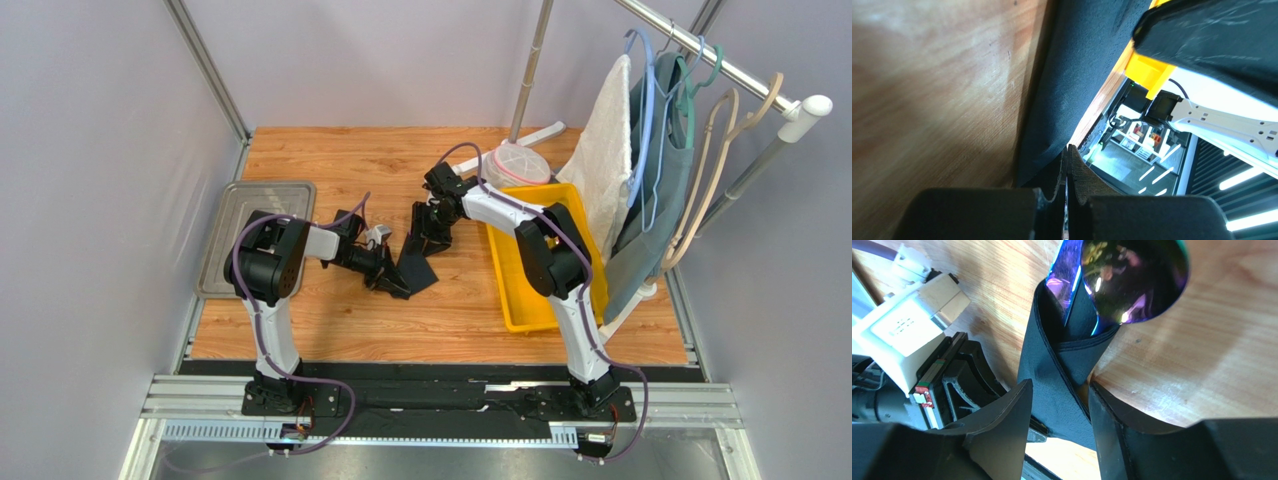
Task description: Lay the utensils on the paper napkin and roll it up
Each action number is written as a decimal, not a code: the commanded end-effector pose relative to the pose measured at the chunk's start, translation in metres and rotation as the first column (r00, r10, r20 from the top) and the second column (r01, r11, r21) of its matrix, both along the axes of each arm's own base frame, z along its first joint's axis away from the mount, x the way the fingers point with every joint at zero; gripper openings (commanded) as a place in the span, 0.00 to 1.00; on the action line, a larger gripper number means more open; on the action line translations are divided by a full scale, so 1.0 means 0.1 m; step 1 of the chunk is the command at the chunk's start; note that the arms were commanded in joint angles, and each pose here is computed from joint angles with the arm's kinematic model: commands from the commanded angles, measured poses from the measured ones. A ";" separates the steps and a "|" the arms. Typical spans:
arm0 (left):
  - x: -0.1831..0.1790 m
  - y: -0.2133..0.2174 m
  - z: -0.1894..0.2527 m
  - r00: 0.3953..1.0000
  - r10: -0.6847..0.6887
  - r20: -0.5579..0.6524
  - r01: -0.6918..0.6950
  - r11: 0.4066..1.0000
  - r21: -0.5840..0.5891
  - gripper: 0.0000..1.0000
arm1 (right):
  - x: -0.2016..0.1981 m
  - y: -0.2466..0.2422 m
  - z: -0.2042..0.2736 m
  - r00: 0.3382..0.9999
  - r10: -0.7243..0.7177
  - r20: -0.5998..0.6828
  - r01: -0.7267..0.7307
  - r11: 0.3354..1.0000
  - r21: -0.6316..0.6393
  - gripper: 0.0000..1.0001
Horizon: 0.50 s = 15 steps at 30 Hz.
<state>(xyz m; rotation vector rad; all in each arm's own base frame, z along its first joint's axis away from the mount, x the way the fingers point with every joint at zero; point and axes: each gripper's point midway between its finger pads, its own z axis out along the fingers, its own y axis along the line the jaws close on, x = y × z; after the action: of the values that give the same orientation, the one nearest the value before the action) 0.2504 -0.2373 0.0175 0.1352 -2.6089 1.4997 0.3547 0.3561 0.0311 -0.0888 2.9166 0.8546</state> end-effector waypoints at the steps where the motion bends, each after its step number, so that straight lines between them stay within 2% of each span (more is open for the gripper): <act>1: 0.03 0.12 -0.35 0.999 0.045 0.001 -0.045 0.991 0.129 0.01 | 0.00 -0.11 -0.22 0.999 -0.046 -0.001 0.046 0.991 -0.124 0.49; 8: 0.04 0.12 -0.35 0.999 0.047 0.006 -0.047 0.990 0.133 0.00 | -0.03 -0.18 -0.49 0.996 -0.074 -0.045 0.064 0.981 -0.180 0.36; 11: 0.05 0.12 -0.35 0.999 0.047 0.006 -0.047 0.990 0.133 0.00 | -0.06 -0.17 -0.57 0.996 -0.061 -0.061 0.049 0.982 -0.180 0.23; 12: 0.05 0.12 -0.35 0.999 0.047 0.005 -0.047 0.990 0.135 0.00 | -0.06 -0.15 -0.56 0.996 -0.053 -0.068 0.041 0.986 -0.165 0.13; 15: 0.06 0.12 -0.34 0.999 0.046 0.015 -0.047 0.990 0.134 0.01 | -0.05 -0.09 -0.52 0.997 -0.029 -0.074 0.021 0.994 -0.110 0.00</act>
<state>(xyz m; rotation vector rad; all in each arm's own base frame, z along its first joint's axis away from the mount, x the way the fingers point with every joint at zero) 0.2524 -0.2380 0.0176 0.1426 -2.6117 1.5035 0.3552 0.3569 0.0217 -0.0105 2.9641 0.7991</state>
